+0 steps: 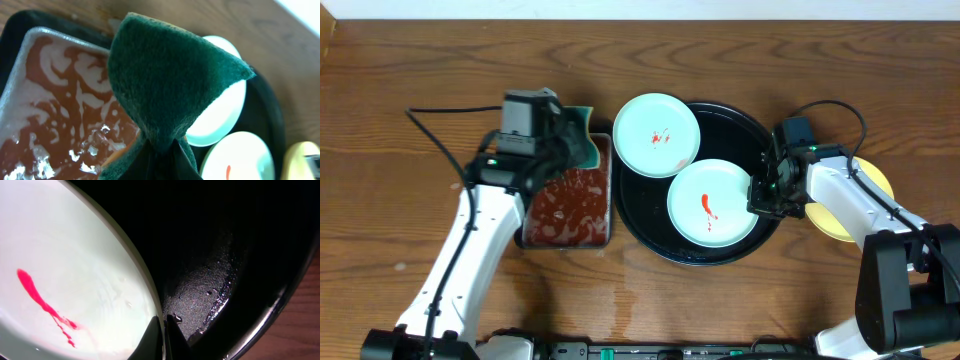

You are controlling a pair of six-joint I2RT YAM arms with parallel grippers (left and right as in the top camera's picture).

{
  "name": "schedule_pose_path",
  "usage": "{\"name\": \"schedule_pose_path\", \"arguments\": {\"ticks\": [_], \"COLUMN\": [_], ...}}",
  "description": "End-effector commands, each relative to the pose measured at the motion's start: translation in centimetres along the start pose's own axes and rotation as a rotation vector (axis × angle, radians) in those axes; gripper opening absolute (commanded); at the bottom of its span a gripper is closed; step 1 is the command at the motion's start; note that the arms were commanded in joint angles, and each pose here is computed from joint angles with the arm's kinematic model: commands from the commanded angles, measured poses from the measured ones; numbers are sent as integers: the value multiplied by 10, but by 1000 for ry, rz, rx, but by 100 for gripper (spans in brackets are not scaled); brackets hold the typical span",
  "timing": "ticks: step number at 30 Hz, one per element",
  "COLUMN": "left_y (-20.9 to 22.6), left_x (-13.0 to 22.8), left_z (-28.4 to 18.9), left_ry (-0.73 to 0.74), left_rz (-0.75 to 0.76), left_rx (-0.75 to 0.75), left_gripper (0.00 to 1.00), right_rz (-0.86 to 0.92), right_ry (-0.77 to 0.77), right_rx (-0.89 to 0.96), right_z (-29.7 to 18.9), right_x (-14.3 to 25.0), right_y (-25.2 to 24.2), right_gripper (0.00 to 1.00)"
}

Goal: Clean dirty plates on tray and stack at the side
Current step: 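Lift the sponge out of the soapy tray and let it drip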

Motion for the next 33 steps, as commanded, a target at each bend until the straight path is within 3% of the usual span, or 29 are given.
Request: {"name": "schedule_pose_path", "arguments": {"ticks": [1,8,14,33], "left_y": [-7,-3,6,7], "left_x": [-4,-18,-27,-30], "left_z": [-12,-36,-50,-54], "left_ry": [8,-5,-29,-43], "left_rz": [22,-28,-70,-70], "left_rx": [155,391,474,499], "left_gripper": [7,7,7,7], "right_rz": [-37,-37,-37,-37], "right_ry": [-3,-5,-4,-4], "right_rx": [5,4,5,4], "right_z": [-1,-1,-1,-1], "right_x": [2,2,2,2], "right_y": [1,1,1,1], "right_gripper": [1,1,1,1]}}
Point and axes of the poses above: each gripper's point midway between its finger pads, its own z axis out along the fingers, its own y axis along the line the jaws close on, x = y × z, the point moved 2 cm from there along -z, back along the fingers, and after that the axes turned 10 degrees about z, right-handed, at the moved point
